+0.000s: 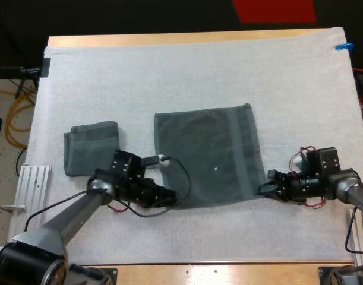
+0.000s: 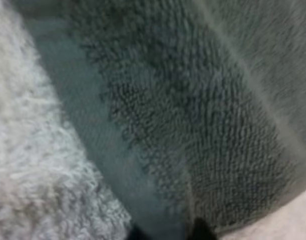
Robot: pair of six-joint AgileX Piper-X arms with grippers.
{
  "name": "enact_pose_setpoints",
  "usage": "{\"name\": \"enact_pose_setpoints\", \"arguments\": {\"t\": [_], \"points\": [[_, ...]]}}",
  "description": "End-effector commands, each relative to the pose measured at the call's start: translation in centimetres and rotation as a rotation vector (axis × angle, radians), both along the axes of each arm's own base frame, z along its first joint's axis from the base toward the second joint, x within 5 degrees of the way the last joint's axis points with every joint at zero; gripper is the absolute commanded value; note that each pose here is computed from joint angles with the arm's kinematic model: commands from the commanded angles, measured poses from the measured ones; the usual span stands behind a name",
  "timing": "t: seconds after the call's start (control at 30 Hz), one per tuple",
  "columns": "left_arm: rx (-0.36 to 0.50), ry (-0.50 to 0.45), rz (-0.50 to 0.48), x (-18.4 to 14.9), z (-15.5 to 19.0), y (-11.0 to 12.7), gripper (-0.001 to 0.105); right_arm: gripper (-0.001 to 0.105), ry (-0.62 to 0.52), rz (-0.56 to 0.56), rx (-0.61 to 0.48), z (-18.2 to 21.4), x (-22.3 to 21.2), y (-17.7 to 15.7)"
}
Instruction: Pick towel from pile fold and stack
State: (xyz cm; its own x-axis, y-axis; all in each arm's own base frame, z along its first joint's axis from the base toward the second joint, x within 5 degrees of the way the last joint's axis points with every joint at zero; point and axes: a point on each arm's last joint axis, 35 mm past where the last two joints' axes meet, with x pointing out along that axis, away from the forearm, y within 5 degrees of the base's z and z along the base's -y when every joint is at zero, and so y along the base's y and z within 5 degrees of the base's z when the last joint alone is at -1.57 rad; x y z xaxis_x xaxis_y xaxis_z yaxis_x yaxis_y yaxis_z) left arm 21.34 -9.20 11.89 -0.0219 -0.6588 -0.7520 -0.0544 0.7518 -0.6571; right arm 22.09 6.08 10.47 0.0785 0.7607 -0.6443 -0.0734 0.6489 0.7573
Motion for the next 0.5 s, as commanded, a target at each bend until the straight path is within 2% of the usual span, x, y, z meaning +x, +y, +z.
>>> {"name": "enact_pose_setpoints", "arguments": {"t": [0.0,0.23,0.37,0.47], "points": [[0.049,-0.001,-0.022,-0.4,-0.3,-0.6,0.0,0.0,0.01,0.009,-0.003,-0.5,-0.3,0.0],[0.075,-0.019,-0.102,-1.3,-0.3,-2.3,0.0,0.0,-0.028,0.008,-0.002,0.5,-0.2,0.0],[0.086,-0.001,-0.119,-2.0,0.5,-2.0,0.0,0.0,-0.064,0.008,-0.018,2.2,-0.7,0.0],[0.08,-0.022,-0.131,-2.6,1.9,-1.8,0.0,0.0,-0.088,0.036,-0.044,3.8,-1.7,0.6]]}}
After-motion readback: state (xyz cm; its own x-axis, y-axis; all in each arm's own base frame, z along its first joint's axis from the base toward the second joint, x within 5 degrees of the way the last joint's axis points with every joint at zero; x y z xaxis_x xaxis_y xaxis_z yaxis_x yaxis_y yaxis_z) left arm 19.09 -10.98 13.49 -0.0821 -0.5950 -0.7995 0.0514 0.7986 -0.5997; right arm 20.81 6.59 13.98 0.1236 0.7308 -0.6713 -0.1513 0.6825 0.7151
